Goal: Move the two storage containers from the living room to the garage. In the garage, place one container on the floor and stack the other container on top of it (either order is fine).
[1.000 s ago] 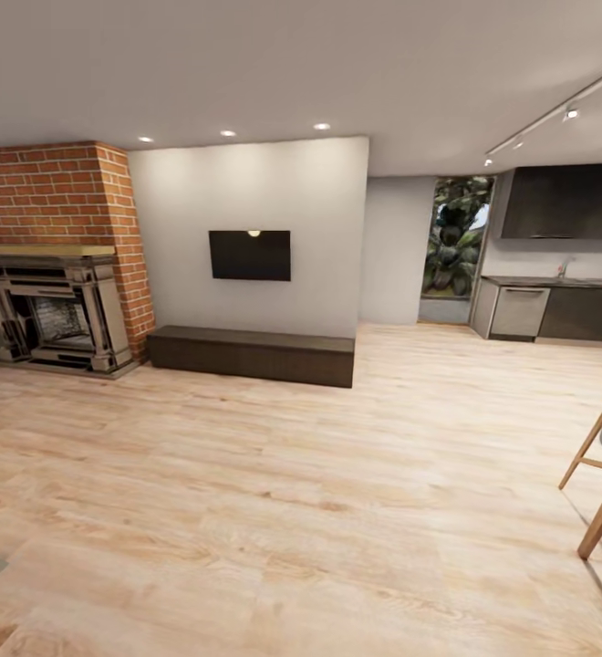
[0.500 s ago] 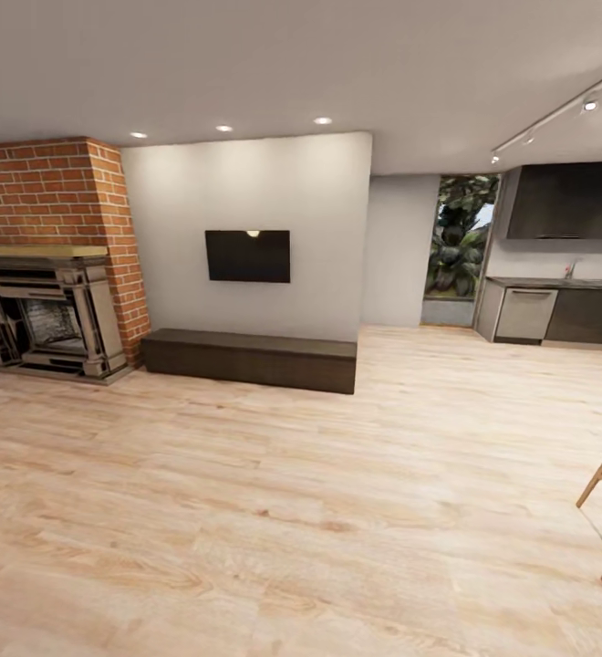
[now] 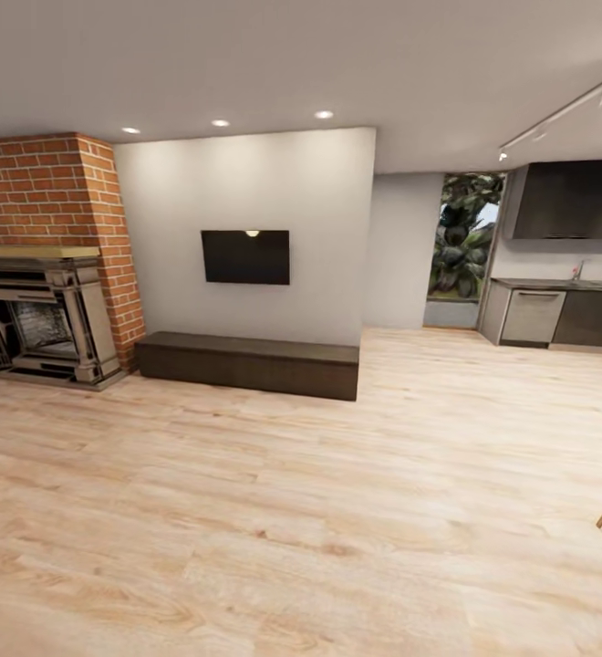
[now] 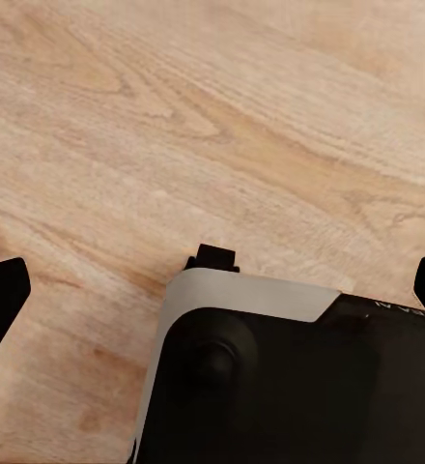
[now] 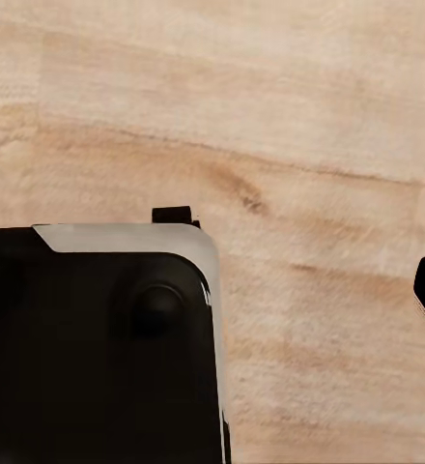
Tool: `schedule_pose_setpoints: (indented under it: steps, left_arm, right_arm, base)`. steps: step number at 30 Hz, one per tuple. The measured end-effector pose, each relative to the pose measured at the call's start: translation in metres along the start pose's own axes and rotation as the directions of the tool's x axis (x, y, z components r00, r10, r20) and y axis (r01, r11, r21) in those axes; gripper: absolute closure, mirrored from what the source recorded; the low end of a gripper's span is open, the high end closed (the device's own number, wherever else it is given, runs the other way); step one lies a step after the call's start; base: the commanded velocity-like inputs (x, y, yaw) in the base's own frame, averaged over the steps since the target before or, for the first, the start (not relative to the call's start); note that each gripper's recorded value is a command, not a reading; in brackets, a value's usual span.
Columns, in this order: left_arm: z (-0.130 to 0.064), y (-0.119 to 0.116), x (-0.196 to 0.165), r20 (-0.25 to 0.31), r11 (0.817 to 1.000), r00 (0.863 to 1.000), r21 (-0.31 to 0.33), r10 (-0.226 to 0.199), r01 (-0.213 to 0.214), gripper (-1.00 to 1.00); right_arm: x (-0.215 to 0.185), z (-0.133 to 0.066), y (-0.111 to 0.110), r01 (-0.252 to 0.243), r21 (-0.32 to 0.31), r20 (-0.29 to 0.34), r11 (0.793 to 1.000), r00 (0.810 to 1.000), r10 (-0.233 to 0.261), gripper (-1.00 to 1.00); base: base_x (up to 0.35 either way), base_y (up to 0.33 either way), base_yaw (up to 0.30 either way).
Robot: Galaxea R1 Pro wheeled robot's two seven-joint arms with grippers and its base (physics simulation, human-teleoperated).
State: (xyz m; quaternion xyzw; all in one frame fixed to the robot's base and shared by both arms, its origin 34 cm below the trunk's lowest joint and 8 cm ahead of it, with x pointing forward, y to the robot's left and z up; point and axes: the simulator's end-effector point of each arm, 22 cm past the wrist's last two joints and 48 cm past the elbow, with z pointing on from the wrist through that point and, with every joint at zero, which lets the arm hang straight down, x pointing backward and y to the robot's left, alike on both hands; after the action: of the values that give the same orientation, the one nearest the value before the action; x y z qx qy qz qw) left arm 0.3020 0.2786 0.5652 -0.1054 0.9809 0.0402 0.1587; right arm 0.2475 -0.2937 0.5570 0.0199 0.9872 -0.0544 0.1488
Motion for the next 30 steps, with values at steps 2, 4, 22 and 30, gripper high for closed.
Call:
schedule_pose_setpoints:
  steps: [2, 4, 22, 30]
  left_arm:
    - [0.0, 0.0, 0.0, 0.0, 1.0, 1.0, 0.0, 0.0, 0.0, -1.0]
    - [0.0, 0.0001, 0.0001, 0.0, 1.0, 1.0, 0.0, 0.0, 0.0, -1.0]
    - [0.0, 0.0001, 0.0001, 0.0, 1.0, 1.0, 0.0, 0.0, 0.0, -1.0]
    - [0.0, 0.0001, 0.0001, 0.0, 1.0, 1.0, 0.0, 0.0, 0.0, -1.0]
  right_arm:
    - [0.0, 0.0, 0.0, 0.0, 0.0, 0.0, 1.0, 1.0, 0.0, -1.0]
    - [0.0, 0.0, 0.0, 0.001, 0.0, 0.0, 1.0, 1.0, -0.001, -1.0]
    - [0.0003, 0.0, -0.0007, 0.001, 0.003, -0.002, 1.0, 1.0, -0.001, -1.0]
    - [0.0003, 0.0, -0.0006, 0.002, 0.003, -0.002, 1.0, 1.0, -0.002, -1.0]
  base:
    - [0.322, 0.0, 0.025]
    - [0.322, 0.0, 0.143]
    - [0.322, 0.0, 0.256]
    - [0.322, 0.0, 0.27]
